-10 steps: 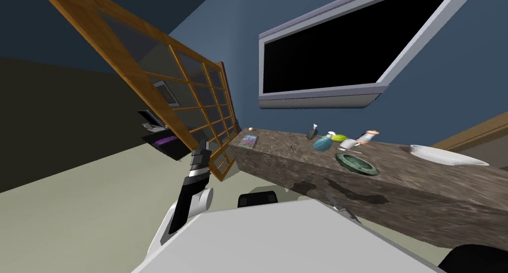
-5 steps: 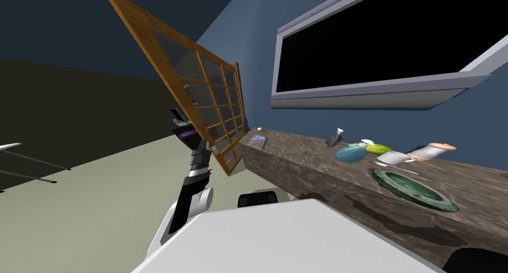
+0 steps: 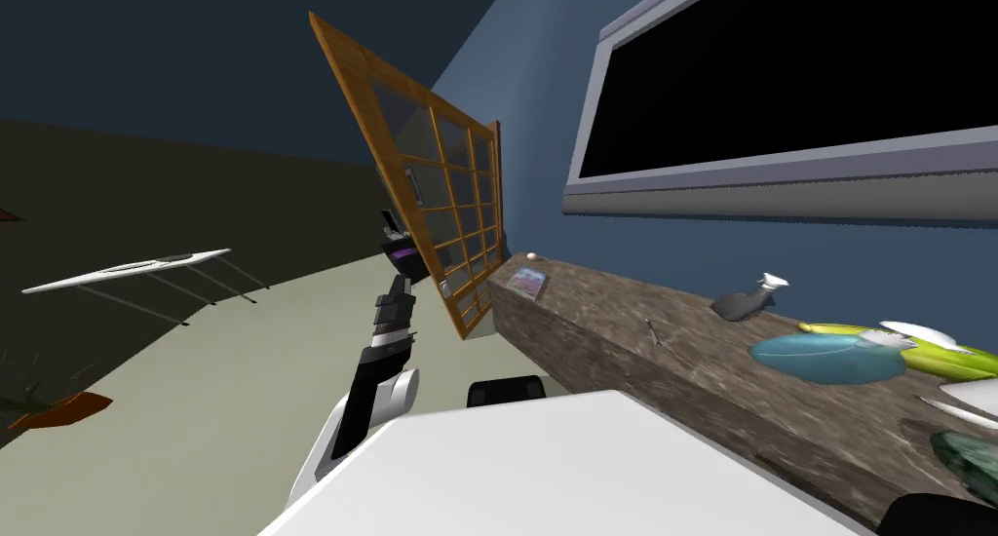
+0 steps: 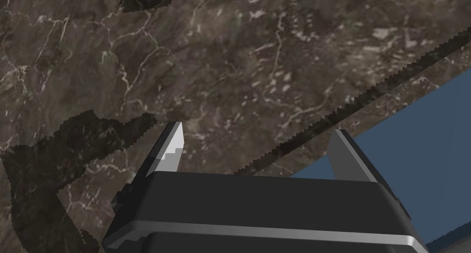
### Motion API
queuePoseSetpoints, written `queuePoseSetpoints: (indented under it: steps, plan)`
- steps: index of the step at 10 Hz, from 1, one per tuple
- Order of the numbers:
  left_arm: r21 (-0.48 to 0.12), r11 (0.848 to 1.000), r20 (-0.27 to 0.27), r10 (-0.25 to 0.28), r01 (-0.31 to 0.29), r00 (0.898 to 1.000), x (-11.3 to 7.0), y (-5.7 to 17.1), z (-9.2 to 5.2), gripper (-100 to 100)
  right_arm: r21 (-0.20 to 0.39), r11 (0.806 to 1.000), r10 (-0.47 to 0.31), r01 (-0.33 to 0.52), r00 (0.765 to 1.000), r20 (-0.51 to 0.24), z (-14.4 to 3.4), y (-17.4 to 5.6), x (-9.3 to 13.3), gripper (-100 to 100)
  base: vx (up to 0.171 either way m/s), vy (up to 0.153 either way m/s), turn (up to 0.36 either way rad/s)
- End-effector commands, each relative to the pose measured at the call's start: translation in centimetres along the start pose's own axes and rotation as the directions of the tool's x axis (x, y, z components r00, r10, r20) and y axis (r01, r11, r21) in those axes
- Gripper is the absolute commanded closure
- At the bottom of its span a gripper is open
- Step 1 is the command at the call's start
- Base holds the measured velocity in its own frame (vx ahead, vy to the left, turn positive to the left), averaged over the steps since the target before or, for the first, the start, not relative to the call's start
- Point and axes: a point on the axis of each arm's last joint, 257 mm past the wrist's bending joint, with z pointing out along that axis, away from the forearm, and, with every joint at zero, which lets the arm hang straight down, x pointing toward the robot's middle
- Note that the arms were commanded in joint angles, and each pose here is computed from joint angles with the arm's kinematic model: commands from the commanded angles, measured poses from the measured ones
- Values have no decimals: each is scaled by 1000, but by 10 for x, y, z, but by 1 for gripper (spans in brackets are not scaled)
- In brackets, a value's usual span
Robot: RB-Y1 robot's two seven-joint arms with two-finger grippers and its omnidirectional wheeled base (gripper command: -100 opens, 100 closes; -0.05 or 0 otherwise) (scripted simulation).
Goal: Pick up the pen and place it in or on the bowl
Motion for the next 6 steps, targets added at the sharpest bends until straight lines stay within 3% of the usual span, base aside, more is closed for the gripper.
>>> queuePoseSetpoints:
  steps: [1, 3, 4, 6]
  plan:
    - [0, 1000, 0, 0, 0, 1000, 0, 0, 0, 0, 78, 997, -11, 12, 1000, -13, -24, -27, -7, -100, 78, 66, 358]
    - [0, 1000, 0, 0, 0, 1000, 0, 0, 0, 0, 195, 980, -27, 33, 999, -33, -62, -70, -22, -100, 105, 55, 453]
    - [0, 1000, 0, 0, 0, 1000, 0, 0, 0, 0, 195, 980, -27, 33, 999, -33, -62, -70, -22, -100, 92, 40, 187]
    - [0, 1000, 0, 0, 0, 1000, 0, 0, 0, 0, 298, 953, -42, 55, 998, -51, -98, -104, -39, -100, 83, 32, 360]
